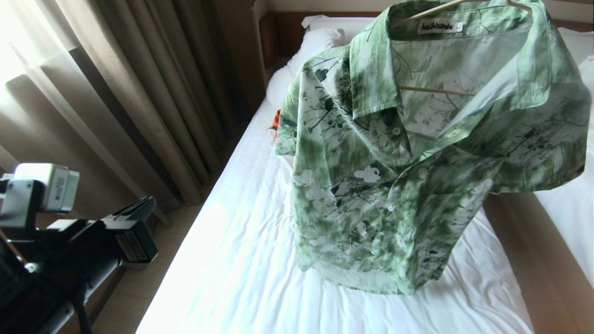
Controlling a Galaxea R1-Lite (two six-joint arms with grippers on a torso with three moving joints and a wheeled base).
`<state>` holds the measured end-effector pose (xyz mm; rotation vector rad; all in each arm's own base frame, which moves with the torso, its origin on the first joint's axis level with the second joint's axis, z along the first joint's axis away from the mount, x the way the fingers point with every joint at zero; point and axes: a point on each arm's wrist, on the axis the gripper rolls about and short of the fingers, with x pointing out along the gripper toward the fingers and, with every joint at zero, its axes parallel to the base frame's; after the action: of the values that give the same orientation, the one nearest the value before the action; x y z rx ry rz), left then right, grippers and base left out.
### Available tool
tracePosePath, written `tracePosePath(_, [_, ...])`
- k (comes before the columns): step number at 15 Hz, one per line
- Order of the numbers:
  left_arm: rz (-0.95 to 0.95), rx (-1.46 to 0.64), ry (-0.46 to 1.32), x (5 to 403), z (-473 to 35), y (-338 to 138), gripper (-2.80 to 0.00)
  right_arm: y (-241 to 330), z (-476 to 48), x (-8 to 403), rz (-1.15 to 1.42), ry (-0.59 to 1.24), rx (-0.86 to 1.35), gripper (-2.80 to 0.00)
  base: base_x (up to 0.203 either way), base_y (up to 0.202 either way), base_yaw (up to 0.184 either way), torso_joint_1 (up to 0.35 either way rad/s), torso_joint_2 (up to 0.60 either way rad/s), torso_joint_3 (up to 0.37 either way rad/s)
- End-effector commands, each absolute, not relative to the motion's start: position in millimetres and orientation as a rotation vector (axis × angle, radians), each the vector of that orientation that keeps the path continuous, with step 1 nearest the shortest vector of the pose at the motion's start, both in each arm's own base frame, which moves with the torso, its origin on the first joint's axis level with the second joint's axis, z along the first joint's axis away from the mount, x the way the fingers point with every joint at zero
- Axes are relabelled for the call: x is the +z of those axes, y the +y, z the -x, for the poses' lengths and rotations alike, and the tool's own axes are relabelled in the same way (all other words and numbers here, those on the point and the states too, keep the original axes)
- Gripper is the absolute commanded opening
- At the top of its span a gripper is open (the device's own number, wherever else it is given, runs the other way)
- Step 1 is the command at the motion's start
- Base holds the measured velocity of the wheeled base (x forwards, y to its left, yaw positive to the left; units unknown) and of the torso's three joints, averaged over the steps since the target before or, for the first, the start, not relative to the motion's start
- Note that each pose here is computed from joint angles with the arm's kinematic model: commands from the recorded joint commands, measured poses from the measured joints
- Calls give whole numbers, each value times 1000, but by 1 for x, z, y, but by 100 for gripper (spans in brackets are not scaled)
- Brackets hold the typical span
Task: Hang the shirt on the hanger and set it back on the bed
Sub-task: Take the clothes hanger out of the clothes
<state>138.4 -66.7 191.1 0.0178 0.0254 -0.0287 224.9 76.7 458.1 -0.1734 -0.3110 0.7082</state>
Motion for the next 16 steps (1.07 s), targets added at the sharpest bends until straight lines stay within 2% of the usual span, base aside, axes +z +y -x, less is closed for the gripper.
tracePosePath(1, [-22, -26, 32, 190, -141, -68, -280, 77, -226, 457, 175, -307, 709, -280, 0, 0, 0, 0, 0, 0])
tracePosePath(4, [-11, -48, 12, 196, -141, -70, -280, 77, -229, 452, 171, -279, 711, -280, 0, 0, 0, 0, 0, 0])
tracePosePath(6, [-13, -140, 13, 199, -140, -82, -280, 80, -237, 441, 166, -229, 714, -280, 0, 0, 0, 0, 0, 0])
tracePosePath(13, [2, -486, -11, 232, -142, -165, -280, 89, -267, 417, 158, -137, 715, -280, 0, 0, 0, 0, 0, 0])
tracePosePath(16, [-17, -561, 13, 227, -153, -192, -280, 95, -285, 402, 156, -88, 721, -280, 0, 0, 0, 0, 0, 0])
